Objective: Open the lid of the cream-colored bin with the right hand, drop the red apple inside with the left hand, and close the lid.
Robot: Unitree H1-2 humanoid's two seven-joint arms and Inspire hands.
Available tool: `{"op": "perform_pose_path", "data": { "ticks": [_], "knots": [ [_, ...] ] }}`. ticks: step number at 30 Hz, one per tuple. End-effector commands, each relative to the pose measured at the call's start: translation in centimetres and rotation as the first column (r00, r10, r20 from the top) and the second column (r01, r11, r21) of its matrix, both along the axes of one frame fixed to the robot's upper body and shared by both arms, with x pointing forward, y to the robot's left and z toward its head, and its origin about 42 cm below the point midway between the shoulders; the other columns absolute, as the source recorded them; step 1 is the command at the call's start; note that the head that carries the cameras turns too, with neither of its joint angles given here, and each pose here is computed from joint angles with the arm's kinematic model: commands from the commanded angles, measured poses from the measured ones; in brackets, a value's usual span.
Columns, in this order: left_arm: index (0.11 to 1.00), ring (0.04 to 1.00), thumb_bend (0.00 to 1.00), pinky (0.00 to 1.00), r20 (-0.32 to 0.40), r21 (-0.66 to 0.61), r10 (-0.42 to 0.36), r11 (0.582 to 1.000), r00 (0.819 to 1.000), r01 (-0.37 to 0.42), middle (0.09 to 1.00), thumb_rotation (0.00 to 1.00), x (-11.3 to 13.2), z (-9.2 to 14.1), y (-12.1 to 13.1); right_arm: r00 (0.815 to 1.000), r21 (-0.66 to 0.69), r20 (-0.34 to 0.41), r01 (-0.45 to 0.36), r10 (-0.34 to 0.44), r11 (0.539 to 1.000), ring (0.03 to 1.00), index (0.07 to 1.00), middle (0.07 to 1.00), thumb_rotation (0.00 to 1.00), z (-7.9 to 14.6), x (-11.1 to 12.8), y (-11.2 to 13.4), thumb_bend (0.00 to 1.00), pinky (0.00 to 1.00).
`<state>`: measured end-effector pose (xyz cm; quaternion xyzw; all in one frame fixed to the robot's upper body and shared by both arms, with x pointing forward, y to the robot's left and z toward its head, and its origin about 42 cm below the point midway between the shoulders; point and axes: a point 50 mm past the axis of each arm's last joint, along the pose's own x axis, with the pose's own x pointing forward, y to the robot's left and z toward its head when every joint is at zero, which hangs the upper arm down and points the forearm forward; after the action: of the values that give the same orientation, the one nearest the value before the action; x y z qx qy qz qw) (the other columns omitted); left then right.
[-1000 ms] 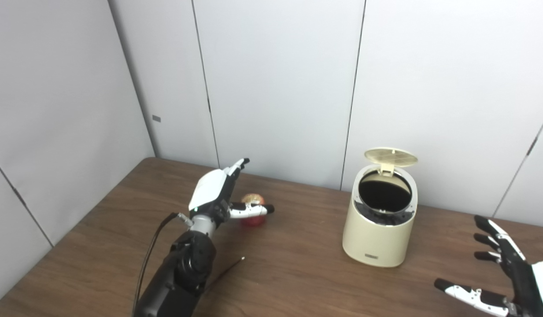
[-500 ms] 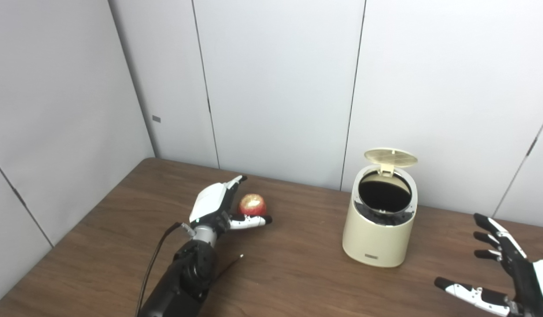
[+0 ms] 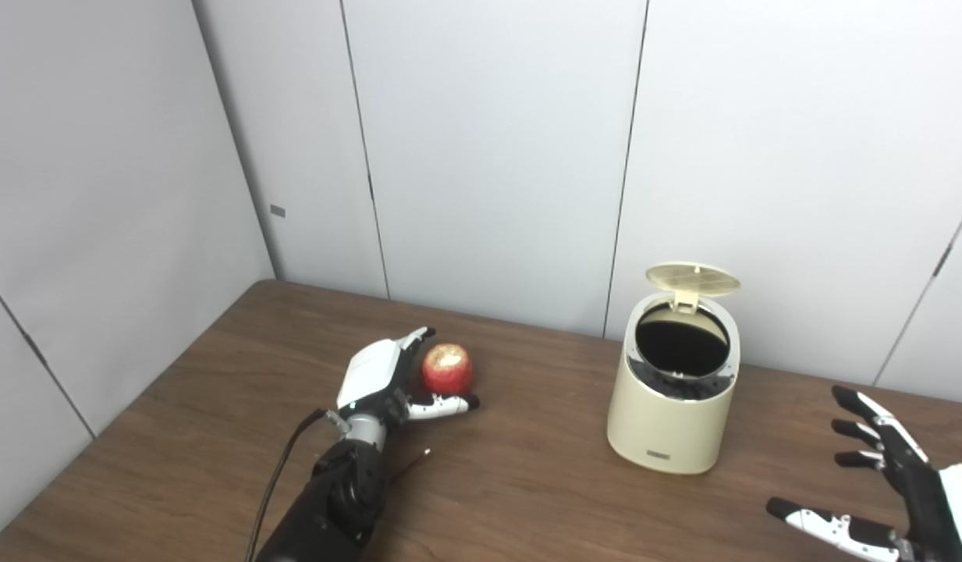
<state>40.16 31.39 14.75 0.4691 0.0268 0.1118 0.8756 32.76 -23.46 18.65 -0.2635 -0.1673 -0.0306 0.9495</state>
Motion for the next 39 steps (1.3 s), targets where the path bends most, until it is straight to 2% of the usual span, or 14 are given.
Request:
{"op": "perform_pose_path", "data": {
  "ticks": [1, 9, 14, 17, 20, 21, 23, 28, 34, 36, 39],
  "knots": [
    [0.901, 0.902, 0.89, 0.8, 0.025, 0.013, 0.008, 1.0, 1.0, -0.008, 0.883, 0.48, 0.9, 1.3, 0.3, 0.997, 0.006, 0.08, -0.017, 0.016, 1.0, 0.788, 0.822, 0.856, 0.0, 2.0, 0.2, 0.5, 0.78, 0.64],
    [0.861, 0.863, 0.87, 0.79, 0.009, -0.008, -0.007, 1.0, 1.0, 0.007, 0.839, 0.46, 1.0, 0.3, 0.1, 0.997, 0.008, 0.078, -0.022, 0.022, 1.0, 0.782, 0.823, 0.856, 0.0, 2.1, 0.1, 0.6, 0.77, 0.63],
    [0.819, 0.815, 0.82, 0.8, -0.014, -0.026, -0.024, 0.999, 1.0, 0.024, 0.767, 0.37, 0.9, 0.2, 0.0, 0.997, 0.008, 0.079, -0.021, 0.02, 1.0, 0.792, 0.822, 0.861, 0.0, 2.2, 0.1, 0.5, 0.76, 0.65],
    [0.762, 0.733, 0.75, 0.78, -0.039, -0.03, -0.048, 0.998, 0.998, 0.046, 0.67, 0.26, 0.9, 0.1, 0.1, 0.997, 0.009, 0.078, -0.017, 0.017, 1.0, 0.791, 0.822, 0.861, 0.0, 2.1, 0.1, 0.5, 0.76, 0.64],
    [0.668, 0.657, 0.71, 0.75, -0.056, -0.048, -0.055, 0.997, 0.997, 0.053, 0.589, 0.14, 0.9, 0.0, 0.1, 0.997, 0.005, 0.081, -0.019, 0.019, 1.0, 0.792, 0.824, 0.861, 0.0, 2.1, 0.1, 0.5, 0.76, 0.65],
    [0.566, 0.628, 0.6, 0.72, -0.058, -0.051, -0.056, 0.997, 0.997, 0.053, 0.562, 0.09, 0.9, -0.1, 0.1, 0.996, 0.006, 0.083, -0.021, 0.021, 1.0, 0.791, 0.822, 0.861, 0.0, 2.1, 0.2, 0.4, 0.76, 0.65],
    [0.522, 0.621, 0.54, 0.72, -0.061, -0.048, -0.055, 0.997, 0.997, 0.052, 0.502, 0.02, 0.8, -0.2, 0.1, 0.996, 0.008, 0.085, -0.024, 0.023, 1.0, 0.792, 0.821, 0.862, 0.0, 2.0, 0.2, 0.4, 0.75, 0.65],
    [0.466, 0.615, 0.52, 0.7, -0.064, -0.021, -0.059, 0.998, 0.996, 0.057, 0.519, 0.0, 0.6, -0.5, -0.1, 0.997, 0.008, 0.082, -0.018, 0.017, 1.0, 0.79, 0.824, 0.862, 0.0, 2.0, 0.2, 0.4, 0.74, 0.65],
    [0.458, 0.623, 0.52, 0.69, -0.049, -0.011, -0.059, 0.998, 0.997, 0.059, 0.526, 0.0, 0.6, -0.5, -0.3, 0.997, 0.005, 0.076, -0.019, 0.019, 1.0, 0.792, 0.824, 0.863, 0.0, 1.8, 0.2, 0.4, 0.73, 0.65],
    [0.462, 0.621, 0.52, 0.69, -0.028, -0.013, -0.061, 0.998, 0.998, 0.061, 0.521, 0.0, 0.5, -0.5, -0.4, 0.997, -0.001, 0.077, -0.017, 0.017, 1.0, 0.788, 0.825, 0.861, 0.0, 1.6, 0.2, 0.5, 0.73, 0.64],
    [0.469, 0.636, 0.52, 0.75, 0.029, -0.02, -0.074, 0.997, 0.997, 0.075, 0.509, 0.0, 0.2, -0.3, -0.5, 0.997, -0.005, 0.08, -0.016, 0.016, 1.0, 0.789, 0.824, 0.859, 0.01, 1.4, 0.3, 0.7, 0.74, 0.65]
  ]
}}
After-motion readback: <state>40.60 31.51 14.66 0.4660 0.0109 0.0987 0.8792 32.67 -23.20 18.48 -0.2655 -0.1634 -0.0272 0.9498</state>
